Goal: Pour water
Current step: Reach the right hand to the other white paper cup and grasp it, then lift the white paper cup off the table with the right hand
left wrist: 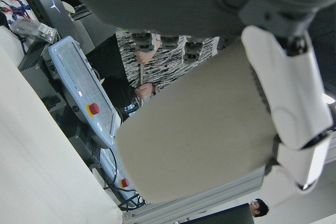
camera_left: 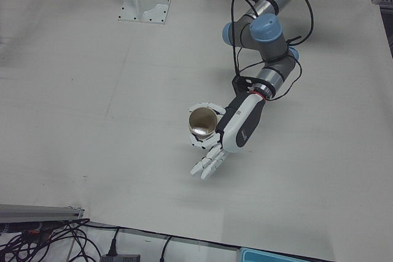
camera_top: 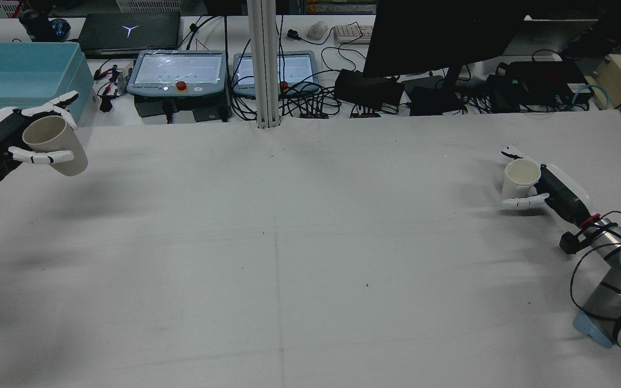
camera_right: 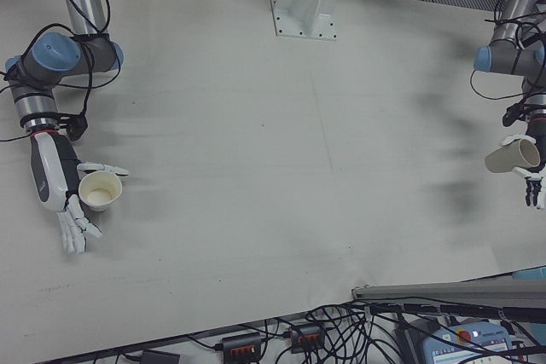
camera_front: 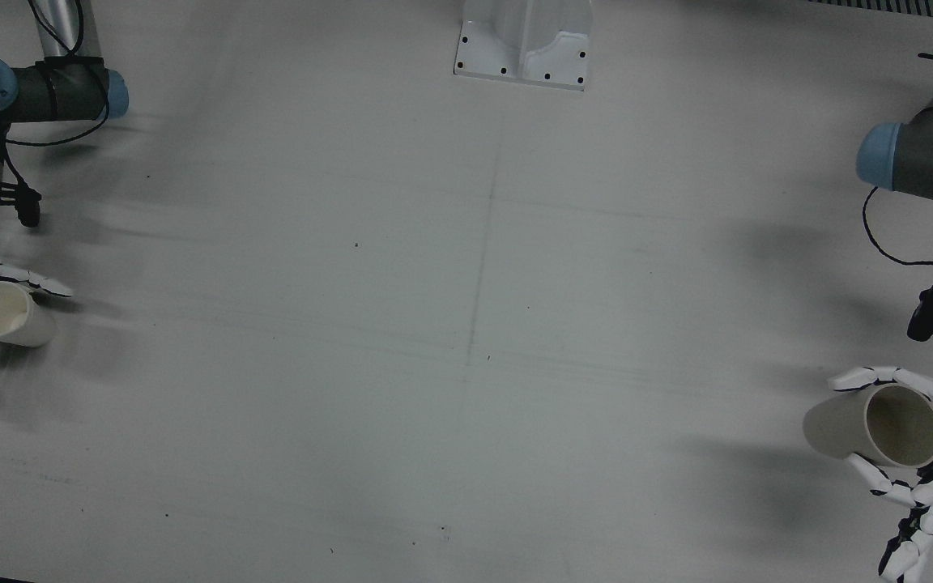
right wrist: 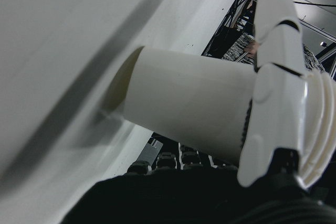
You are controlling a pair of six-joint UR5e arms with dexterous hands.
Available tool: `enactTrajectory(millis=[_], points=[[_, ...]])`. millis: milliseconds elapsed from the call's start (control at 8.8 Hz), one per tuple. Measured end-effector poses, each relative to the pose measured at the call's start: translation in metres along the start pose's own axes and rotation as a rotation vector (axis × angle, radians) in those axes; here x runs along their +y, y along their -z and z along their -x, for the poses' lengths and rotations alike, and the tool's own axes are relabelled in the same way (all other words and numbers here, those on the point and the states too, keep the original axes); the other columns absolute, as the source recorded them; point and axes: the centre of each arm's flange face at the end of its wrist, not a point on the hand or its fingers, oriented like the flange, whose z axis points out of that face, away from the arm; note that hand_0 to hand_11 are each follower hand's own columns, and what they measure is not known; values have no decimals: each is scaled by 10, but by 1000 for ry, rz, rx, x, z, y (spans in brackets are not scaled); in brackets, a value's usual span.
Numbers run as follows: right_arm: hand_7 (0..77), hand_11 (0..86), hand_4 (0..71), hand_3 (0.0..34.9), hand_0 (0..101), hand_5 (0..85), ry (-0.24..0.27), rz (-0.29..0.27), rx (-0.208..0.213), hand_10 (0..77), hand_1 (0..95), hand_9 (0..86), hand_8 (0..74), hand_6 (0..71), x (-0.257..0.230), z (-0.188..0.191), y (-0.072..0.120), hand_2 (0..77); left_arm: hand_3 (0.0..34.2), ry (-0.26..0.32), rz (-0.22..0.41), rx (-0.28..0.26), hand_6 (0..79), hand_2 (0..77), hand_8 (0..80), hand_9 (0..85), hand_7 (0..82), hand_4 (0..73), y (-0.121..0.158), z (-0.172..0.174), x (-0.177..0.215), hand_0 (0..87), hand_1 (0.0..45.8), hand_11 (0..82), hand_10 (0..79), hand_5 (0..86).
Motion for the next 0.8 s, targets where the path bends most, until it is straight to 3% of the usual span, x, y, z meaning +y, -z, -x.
enactTrajectory(millis=[114, 227, 341, 455, 568, 682, 795], points=[[55, 11, 22, 0, 571, 164, 6, 2, -1, 0, 245, 5, 5, 22, 2, 0, -2, 93, 0, -1, -1, 0, 71, 273, 22, 44, 82, 355, 0, 0, 0, 426, 175, 71, 33, 464], [191, 11, 22, 0, 688, 295, 15, -1, 1, 5, 316, 104, 131, 93, 4, 1, -4, 202, 0, -2, -1, 0, 76, 273, 22, 44, 82, 355, 0, 0, -1, 425, 175, 71, 33, 464], [300, 33, 44, 0, 688, 415, 25, -9, 7, 125, 316, 218, 245, 202, 7, 2, -5, 202, 0, -2, -1, 0, 76, 273, 22, 44, 82, 355, 0, 1, -1, 426, 175, 71, 33, 464], [398, 158, 109, 0, 807, 524, 31, -16, 13, 251, 349, 316, 344, 311, 11, 4, -6, 235, 0, -2, 0, 0, 76, 273, 22, 44, 82, 355, 0, 0, -1, 430, 175, 71, 33, 464], [398, 158, 109, 0, 807, 524, 32, -20, 15, 251, 349, 316, 344, 311, 13, 7, -6, 235, 0, -1, 1, 0, 76, 273, 22, 44, 82, 355, 0, 0, 0, 431, 175, 71, 33, 464], [480, 245, 109, 0, 813, 605, 28, -15, 3, 338, 349, 398, 425, 404, 18, 14, -9, 235, 0, -1, 4, 1, 76, 273, 22, 44, 82, 355, -3, -1, 4, 431, 175, 71, 33, 464], [551, 344, 82, 0, 803, 698, 23, -9, -20, 431, 333, 469, 502, 447, 25, 31, -10, 213, 0, 0, 11, 4, 71, 278, 22, 44, 82, 355, -12, -4, 13, 432, 175, 71, 33, 464]])
